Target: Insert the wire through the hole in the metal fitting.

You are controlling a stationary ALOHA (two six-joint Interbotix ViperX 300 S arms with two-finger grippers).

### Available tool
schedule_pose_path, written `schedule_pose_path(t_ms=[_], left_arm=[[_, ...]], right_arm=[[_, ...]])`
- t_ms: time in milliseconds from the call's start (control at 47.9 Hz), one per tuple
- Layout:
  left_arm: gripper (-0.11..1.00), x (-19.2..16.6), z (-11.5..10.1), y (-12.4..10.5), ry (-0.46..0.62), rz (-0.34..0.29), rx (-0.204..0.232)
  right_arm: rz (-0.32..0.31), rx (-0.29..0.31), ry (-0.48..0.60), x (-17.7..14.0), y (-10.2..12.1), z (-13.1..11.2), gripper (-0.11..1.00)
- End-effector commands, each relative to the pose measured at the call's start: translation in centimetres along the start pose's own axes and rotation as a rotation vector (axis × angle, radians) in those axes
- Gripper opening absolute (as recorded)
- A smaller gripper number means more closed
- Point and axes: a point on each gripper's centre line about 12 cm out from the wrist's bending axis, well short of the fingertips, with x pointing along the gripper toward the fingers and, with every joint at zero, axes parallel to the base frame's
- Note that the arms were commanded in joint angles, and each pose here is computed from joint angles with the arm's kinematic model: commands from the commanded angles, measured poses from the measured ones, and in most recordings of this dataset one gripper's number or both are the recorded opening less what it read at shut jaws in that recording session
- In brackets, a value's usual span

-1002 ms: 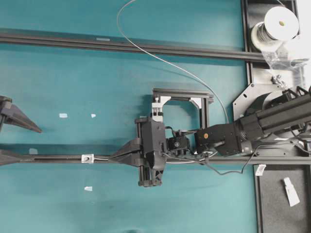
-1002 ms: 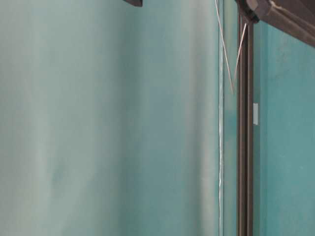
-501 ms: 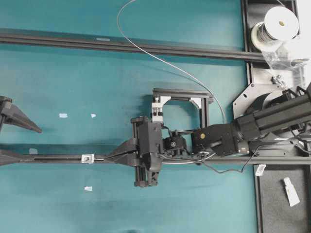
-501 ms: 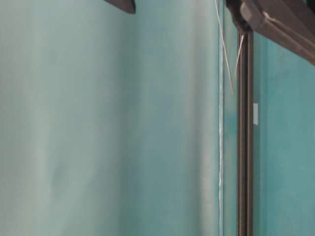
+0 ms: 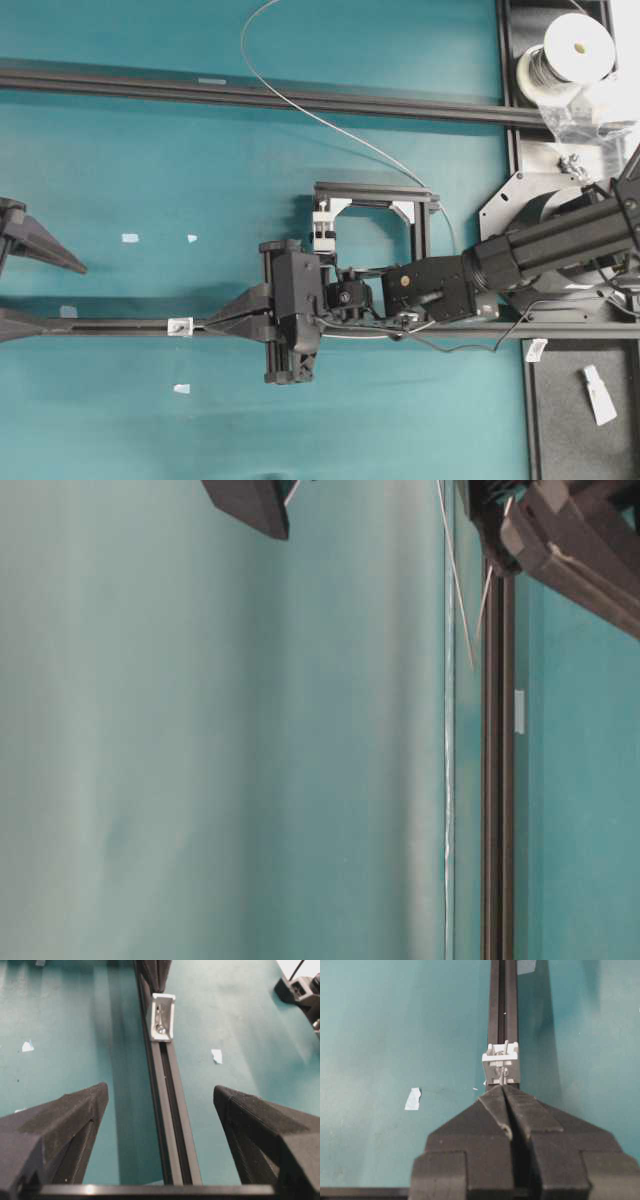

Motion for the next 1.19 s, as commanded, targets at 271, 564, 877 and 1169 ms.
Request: schedule_pose_path(t_ms=[271,564,877,1169], left_arm=[[0.8,0.9,1.3,-0.4,-0.041,-0.012,0.002],[0.8,2.4,1.1,-0.4,-0.026,-0.009,0.008],[0.8,5.0,1.0,-0.5,-0.013,-0.004,0.015],[0.8,7.3,0.7,-0.5,-0.006,-0.003,0.016]], right_arm=[[0.012,0.002,-0.066,0.7,0.4,1.3,0.0],[0.015,0.001,-0.079,0.7,0.5,1.5,0.0],[0.017,-0.003,-0.079,0.7,0.5,1.4,0.0],[0.016,-0.004,-0.078,0.7,0.4,1.4,0.0]])
